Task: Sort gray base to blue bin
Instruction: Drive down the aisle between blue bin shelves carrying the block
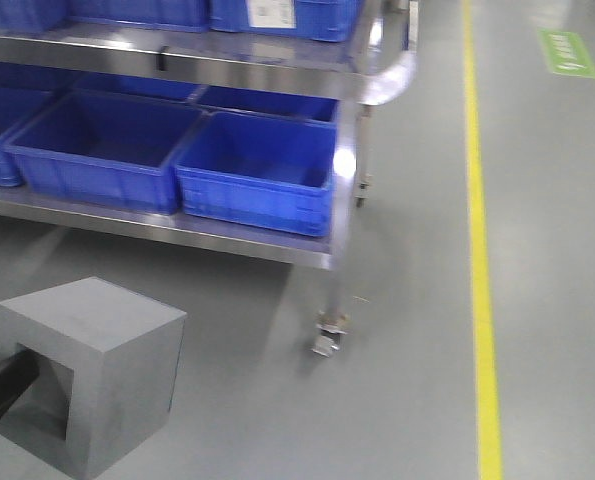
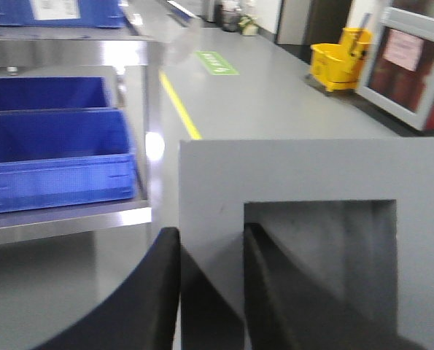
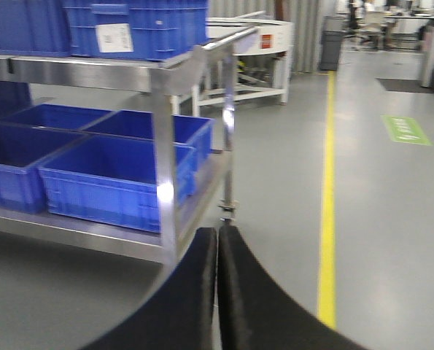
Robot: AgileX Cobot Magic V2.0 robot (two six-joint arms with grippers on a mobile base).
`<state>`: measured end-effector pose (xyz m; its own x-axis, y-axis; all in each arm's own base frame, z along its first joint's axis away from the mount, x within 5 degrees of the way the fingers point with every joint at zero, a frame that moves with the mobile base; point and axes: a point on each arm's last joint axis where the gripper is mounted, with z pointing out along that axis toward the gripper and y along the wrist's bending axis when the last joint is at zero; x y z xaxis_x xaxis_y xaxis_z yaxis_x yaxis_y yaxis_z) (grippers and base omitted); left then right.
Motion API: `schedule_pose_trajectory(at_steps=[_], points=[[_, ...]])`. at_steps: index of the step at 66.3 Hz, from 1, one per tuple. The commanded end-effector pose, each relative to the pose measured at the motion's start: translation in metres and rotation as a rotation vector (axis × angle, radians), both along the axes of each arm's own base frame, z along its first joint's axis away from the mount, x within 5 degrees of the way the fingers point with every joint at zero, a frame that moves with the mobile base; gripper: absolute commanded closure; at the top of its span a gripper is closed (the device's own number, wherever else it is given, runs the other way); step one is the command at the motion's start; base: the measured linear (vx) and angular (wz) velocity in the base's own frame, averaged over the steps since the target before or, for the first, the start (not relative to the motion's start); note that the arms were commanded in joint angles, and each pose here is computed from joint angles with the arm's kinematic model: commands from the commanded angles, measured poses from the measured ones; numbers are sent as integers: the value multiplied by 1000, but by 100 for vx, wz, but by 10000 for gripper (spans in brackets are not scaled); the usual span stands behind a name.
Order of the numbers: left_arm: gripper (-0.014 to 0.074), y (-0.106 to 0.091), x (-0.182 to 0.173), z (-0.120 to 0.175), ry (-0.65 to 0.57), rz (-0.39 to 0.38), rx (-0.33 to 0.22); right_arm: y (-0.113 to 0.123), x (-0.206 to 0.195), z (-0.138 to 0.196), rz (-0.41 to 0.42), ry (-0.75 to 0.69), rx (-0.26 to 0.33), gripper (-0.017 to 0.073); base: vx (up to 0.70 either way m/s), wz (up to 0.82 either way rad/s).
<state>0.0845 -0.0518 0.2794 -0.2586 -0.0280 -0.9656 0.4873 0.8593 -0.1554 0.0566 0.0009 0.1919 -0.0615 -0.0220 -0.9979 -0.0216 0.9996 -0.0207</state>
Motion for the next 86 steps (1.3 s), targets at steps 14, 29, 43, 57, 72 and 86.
schedule_pose_trajectory(at_steps=[14, 29, 43, 57, 72, 86], points=[[599, -1, 0, 21, -113, -9, -81, 0, 0, 2, 1, -70, -11, 568, 35, 72], [599, -1, 0, 21, -113, -9, -81, 0, 0, 2, 1, -70, -11, 568, 34, 94], [599, -1, 0, 21, -113, -9, -81, 0, 0, 2, 1, -70, -11, 568, 29, 89], [599, -1, 0, 21, -113, -9, -81, 0, 0, 2, 1, -70, -11, 568, 27, 81], [599, -1, 0, 21, -113, -9, -81, 0, 0, 2, 1, -70, -11, 568, 24, 74], [599, -1, 0, 21, -113, -9, -81, 0, 0, 2, 1, -70, -11, 568, 23, 74]])
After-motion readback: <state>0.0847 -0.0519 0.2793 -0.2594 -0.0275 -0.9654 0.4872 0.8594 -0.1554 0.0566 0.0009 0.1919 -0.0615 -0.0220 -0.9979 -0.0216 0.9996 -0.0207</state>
